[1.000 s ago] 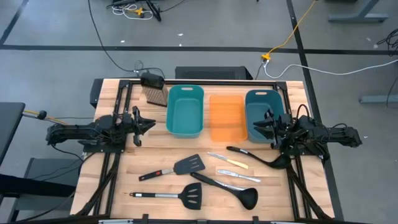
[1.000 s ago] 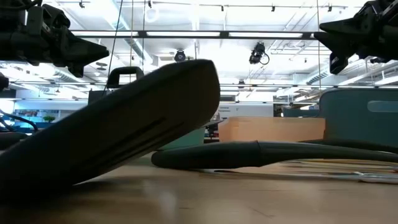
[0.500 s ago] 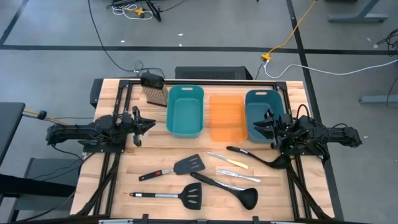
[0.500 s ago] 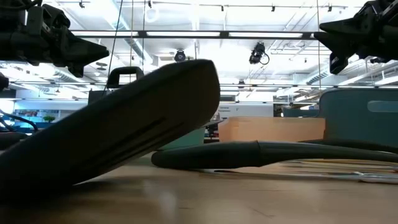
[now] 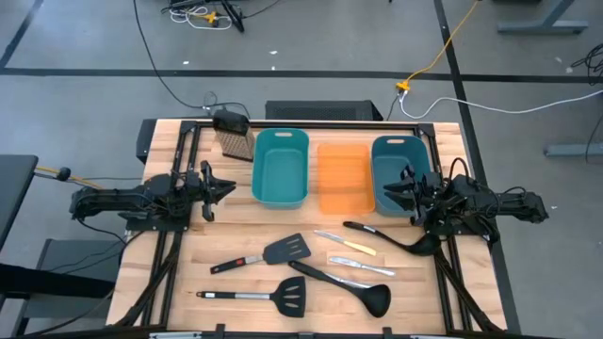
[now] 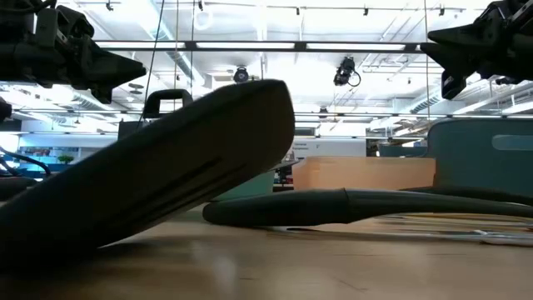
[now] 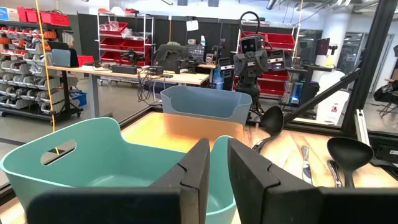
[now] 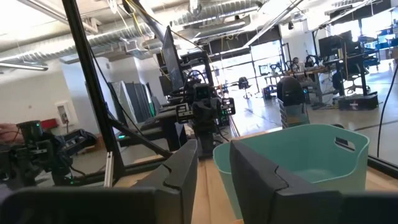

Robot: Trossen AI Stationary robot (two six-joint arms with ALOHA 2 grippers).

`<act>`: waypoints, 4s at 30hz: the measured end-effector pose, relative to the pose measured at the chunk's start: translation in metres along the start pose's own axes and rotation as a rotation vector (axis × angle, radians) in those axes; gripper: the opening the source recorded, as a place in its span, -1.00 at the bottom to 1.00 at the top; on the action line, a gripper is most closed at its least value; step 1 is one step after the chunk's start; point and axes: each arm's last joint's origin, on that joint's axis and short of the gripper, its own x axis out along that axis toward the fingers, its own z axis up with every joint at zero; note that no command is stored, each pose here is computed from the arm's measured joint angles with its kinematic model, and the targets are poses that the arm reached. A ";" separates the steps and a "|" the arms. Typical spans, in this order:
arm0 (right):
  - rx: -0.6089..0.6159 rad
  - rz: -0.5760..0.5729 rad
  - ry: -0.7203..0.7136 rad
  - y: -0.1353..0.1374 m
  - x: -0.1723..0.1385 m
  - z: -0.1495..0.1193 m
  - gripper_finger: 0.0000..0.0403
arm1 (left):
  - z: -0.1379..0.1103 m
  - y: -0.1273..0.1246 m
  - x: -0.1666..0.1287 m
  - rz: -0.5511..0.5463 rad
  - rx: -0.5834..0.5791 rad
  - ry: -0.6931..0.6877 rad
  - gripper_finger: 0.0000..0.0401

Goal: Pick & Place Kitchen Items

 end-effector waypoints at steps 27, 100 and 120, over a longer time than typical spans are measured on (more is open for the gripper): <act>0.000 0.000 0.000 0.000 0.000 0.000 -0.48 | 0.000 0.000 0.000 0.000 0.000 0.000 -0.69; -0.229 -0.156 0.007 -0.005 0.001 -0.001 -0.84 | 0.133 -0.044 0.040 0.203 0.001 0.778 -0.95; -0.234 -0.224 -0.046 -0.006 0.000 0.003 -0.84 | 0.090 -0.107 0.080 0.015 -0.112 1.331 -0.33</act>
